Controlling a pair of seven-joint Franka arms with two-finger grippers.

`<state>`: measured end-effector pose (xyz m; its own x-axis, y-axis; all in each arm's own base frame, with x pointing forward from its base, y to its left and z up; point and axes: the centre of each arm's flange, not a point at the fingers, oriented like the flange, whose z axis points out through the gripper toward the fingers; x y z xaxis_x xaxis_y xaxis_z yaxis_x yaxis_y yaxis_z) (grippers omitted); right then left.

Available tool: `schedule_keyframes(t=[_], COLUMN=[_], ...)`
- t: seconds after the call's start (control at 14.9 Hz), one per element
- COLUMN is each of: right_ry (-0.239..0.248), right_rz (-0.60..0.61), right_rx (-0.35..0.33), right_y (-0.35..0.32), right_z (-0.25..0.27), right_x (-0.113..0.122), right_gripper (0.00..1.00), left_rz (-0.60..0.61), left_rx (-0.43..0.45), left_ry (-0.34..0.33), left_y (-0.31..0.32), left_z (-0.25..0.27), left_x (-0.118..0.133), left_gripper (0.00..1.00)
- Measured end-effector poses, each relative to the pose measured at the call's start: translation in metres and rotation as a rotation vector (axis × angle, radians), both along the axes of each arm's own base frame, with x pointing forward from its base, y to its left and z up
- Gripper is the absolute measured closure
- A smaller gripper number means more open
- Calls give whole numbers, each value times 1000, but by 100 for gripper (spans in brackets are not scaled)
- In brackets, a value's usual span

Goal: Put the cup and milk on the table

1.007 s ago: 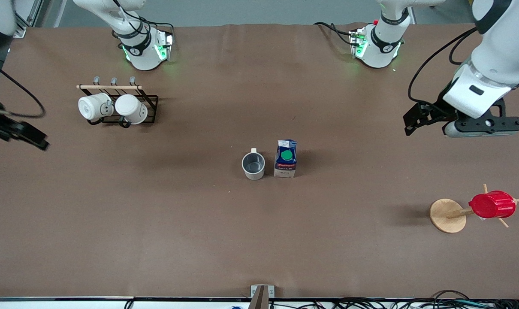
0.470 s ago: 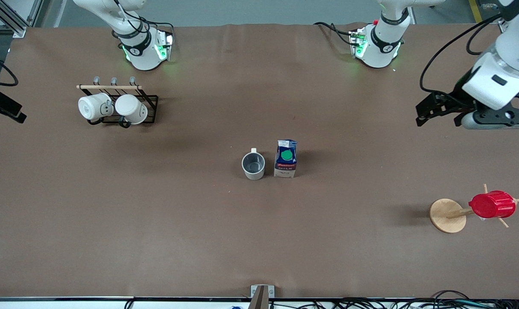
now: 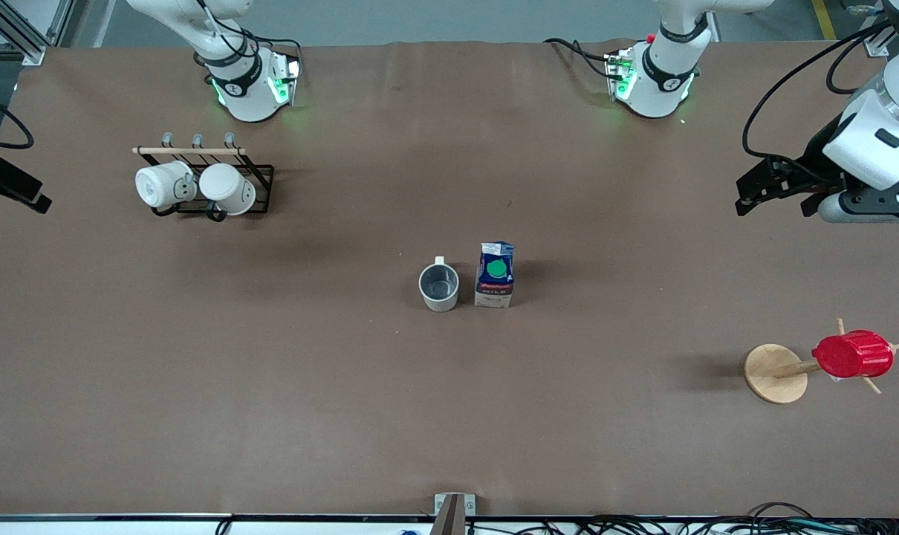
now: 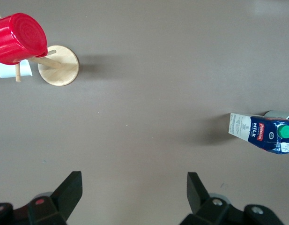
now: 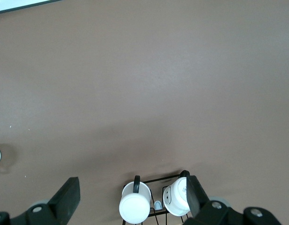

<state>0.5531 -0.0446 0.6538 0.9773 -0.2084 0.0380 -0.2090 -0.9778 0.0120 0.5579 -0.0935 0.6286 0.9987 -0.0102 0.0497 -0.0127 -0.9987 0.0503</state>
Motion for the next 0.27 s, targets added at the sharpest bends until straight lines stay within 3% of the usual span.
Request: schedule_keyframes(t=[0.27], right_ry=[0], right_rz=[2], right_rx=[1], right_y=[1], right_z=[0], right_x=[0], right_gripper=[0], left_rz=[2], left_rx=[0], left_ry=[1], left_y=[1], left_z=[0], left_x=[0], left_gripper=[1])
